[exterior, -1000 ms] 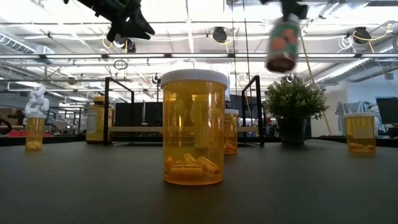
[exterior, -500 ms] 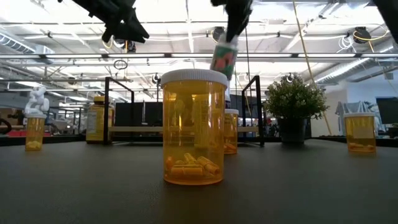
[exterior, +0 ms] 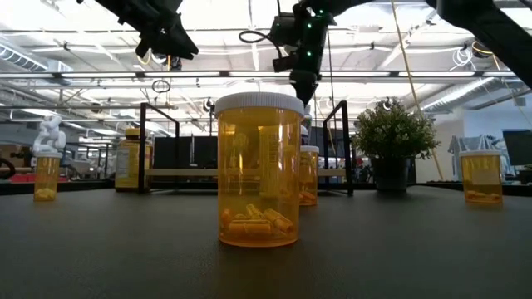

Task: Pick and place medicine bottles onto shelf by color
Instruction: Put the green pill bottle on the shelf

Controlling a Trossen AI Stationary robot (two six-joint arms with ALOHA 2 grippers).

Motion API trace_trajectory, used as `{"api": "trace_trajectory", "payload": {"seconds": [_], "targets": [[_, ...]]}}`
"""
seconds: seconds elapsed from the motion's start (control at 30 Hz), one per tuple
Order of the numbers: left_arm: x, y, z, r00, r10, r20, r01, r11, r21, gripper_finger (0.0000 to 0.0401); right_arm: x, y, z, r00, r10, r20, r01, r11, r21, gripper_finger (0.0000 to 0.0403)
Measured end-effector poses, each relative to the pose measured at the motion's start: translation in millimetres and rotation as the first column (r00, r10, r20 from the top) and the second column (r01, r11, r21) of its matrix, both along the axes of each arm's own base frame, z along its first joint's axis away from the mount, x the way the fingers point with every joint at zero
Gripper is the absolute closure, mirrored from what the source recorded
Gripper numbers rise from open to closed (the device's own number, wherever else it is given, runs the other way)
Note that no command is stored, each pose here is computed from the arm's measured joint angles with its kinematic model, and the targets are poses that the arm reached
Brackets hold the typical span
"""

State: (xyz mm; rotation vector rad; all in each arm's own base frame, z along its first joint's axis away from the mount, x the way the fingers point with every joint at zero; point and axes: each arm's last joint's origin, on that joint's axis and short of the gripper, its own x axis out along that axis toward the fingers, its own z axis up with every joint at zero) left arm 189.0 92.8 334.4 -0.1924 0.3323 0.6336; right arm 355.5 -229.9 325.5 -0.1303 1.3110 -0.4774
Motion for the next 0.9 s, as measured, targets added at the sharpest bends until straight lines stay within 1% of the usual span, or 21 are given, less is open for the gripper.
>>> {"api": "trace_trajectory", "payload": {"seconds": [0.1,0.17,0.27,0.33,0.47,0.63,0.77,0.9], "targets": [[0.0,0.0,0.0,1.0,0.001,0.0,-0.001,1.0,0.001,0.0279,-2.5,-4.9,-1.9,1.0,0.006,0.023,-0.007,0.999,0.041,0.0172],[0.0,0.1,0.2,1.0,0.001,-0.002,-0.001,1.0,0.007,0.0279,-1.5,-7.2,-4.1,0.999,0.01,0.032,-0.011,0.999,0.033,0.0172],[0.0,0.8,1.0,1.0,0.007,-0.02,-0.006,0.999,0.048,0.0279,-3.1,-11.3,-9.7,1.0,0.005,0.027,-0.006,0.999,0.04,0.0172],[0.1,1.0,1.5,1.0,0.005,-0.026,-0.003,0.998,0.065,0.0279,-4.1,-13.4,-18.0,1.0,0.008,0.028,-0.01,0.997,0.074,0.0172],[0.3,0.8,1.7,0.999,-0.003,-0.038,0.007,0.996,0.085,0.0279,-6.6,-12.9,-34.9,1.0,-0.006,-0.02,0.008,0.993,0.121,0.0172],[0.9,-0.7,1.5,0.999,-0.012,-0.04,0.015,0.996,0.085,0.0279,-6.6,-10.5,-41.2,0.999,0.002,-0.036,0.002,0.991,0.133,0.0171],[0.7,-0.7,0.9,0.999,-0.01,-0.044,0.014,0.997,0.078,0.0279,-6.1,-11.3,-41.8,1.0,0.002,-0.029,0.002,0.992,0.128,0.0159],[0.7,-0.8,0.9,0.999,-0.008,-0.039,0.01,0.997,0.072,0.0279,-5.9,-11.5,-42.0,1.0,0.002,-0.028,0.002,0.992,0.126,0.0136]]}}
